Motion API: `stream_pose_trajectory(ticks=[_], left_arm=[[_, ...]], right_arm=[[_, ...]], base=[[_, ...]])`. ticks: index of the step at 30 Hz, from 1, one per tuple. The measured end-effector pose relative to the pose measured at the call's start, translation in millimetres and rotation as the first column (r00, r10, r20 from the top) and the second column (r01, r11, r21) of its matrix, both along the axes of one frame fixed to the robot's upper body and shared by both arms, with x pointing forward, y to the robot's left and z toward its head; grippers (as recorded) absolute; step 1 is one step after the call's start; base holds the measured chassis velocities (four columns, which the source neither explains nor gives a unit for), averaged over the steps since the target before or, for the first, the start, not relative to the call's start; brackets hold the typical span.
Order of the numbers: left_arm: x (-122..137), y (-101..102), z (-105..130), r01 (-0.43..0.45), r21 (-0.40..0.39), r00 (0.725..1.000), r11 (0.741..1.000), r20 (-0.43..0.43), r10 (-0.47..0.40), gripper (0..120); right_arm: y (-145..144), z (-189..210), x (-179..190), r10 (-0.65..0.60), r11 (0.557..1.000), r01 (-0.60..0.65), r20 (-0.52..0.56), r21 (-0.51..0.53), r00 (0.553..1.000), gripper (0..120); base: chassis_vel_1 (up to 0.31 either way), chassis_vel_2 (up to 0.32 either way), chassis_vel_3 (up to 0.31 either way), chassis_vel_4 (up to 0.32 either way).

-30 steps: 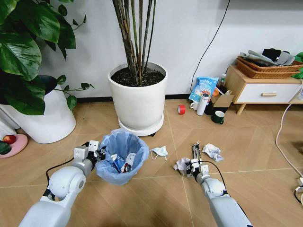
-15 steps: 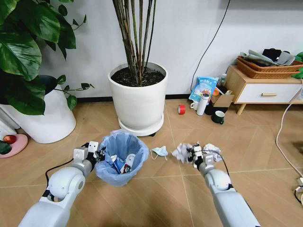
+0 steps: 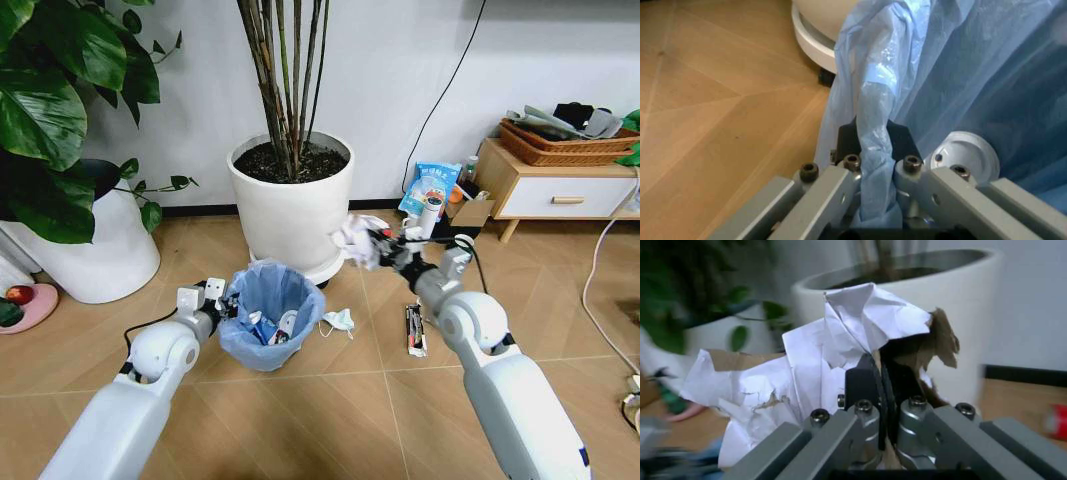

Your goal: Pick up the trash bin and place the garbage on the floor into it.

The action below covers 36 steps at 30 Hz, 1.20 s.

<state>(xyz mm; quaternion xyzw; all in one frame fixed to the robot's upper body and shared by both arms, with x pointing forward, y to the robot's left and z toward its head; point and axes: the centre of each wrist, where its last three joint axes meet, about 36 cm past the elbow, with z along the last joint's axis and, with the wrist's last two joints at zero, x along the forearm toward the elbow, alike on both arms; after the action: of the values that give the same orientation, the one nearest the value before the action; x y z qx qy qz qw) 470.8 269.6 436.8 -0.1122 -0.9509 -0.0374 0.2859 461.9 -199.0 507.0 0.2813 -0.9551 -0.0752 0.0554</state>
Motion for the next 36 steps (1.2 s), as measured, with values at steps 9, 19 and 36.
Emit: stream_pose_trajectory(ticks=[9,19,36], left_arm=[[12,-7,7,0.012,-0.020,1.000,1.000,-0.012,-0.012,0],[13,-4,9,-0.016,-0.026,1.000,1.000,-0.006,0.016,0],[9,15,10,-0.062,-0.016,0.998,0.998,-0.003,0.062,0]], right_arm=[[65,-5,-4,0.164,0.986,-0.165,-0.028,-0.009,0.986,0],[88,-37,-14,0.187,0.981,-0.192,-0.089,-0.040,0.978,13],[67,-32,0,0.074,0.996,-0.077,-0.069,-0.040,0.995,78]], base=[[0.000,0.000,0.000,0.000],[0.000,0.000,0.000,0.000],[0.000,0.000,0.000,0.000]])
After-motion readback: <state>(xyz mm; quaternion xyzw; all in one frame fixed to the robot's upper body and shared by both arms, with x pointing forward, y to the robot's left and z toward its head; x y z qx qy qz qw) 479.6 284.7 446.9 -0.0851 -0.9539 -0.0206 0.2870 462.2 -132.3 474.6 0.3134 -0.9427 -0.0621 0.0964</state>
